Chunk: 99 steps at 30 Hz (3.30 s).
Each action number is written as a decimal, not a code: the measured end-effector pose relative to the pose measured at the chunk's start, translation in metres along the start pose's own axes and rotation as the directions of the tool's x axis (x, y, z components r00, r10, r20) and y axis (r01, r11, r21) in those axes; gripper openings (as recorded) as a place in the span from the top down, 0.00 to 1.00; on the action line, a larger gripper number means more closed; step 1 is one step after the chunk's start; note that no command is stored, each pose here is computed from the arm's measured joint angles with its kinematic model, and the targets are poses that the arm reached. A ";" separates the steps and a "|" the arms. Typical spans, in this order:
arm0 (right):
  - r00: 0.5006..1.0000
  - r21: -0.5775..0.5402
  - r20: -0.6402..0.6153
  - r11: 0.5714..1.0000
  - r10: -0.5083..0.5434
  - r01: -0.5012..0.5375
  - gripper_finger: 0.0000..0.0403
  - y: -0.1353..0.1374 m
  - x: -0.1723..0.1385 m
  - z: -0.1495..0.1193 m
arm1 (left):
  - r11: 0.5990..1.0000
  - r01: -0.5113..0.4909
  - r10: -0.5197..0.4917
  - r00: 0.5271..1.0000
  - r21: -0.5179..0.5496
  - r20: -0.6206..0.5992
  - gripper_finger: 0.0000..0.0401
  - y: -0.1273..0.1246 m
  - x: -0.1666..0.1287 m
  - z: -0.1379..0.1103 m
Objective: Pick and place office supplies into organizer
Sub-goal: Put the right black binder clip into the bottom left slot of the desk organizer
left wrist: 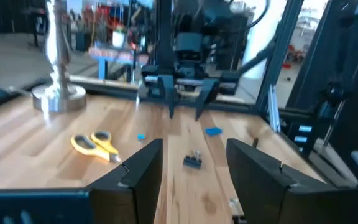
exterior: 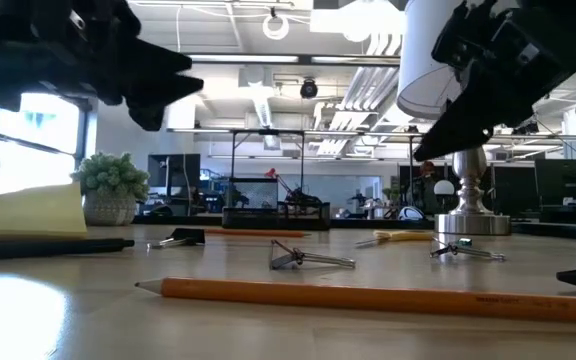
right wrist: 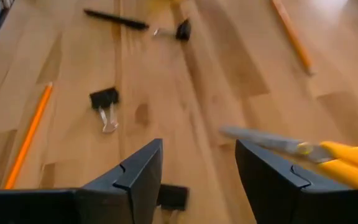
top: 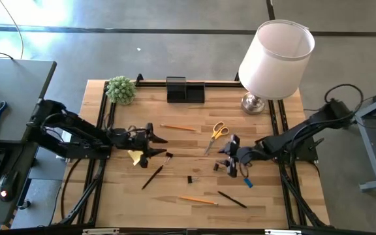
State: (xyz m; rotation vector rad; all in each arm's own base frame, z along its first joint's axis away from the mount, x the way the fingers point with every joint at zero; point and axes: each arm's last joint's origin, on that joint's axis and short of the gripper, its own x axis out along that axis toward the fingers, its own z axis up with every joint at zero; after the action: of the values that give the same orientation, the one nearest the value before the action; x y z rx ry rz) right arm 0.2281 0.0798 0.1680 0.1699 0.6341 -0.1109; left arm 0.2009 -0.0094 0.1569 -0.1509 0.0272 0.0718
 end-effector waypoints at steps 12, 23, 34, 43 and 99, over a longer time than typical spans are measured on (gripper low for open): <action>0.976 -0.025 -0.194 0.995 -0.100 0.097 0.31 0.019 0.042 -0.020 | 1.000 0.010 -0.010 1.000 0.002 -0.019 0.62 -0.001 0.009 -0.002; 0.959 0.024 -0.271 0.995 -0.086 0.096 0.27 0.025 0.053 -0.024 | 1.000 0.008 -0.007 0.999 0.028 -0.033 0.62 -0.001 0.009 -0.004; 0.947 0.071 -0.301 0.988 -0.111 0.139 0.39 0.023 0.052 -0.027 | 0.999 -0.008 0.009 0.999 0.049 -0.031 0.62 0.000 0.009 -0.004; 0.947 0.051 -0.304 0.991 -0.100 0.121 0.53 0.024 0.052 -0.027 | 0.999 -0.011 0.012 0.999 0.050 -0.031 0.62 0.000 0.009 -0.004; 0.897 -0.198 0.355 0.917 -0.262 0.346 0.65 -0.136 0.108 0.163 | 0.940 -0.231 0.167 0.953 0.251 0.254 0.62 -0.006 -0.030 0.103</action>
State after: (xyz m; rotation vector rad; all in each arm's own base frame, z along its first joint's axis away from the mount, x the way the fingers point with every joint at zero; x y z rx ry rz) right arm 0.3884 -0.0900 0.2161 -0.2005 0.3372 -0.3536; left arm 0.1737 -0.0017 0.2610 0.1438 -0.1787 0.2880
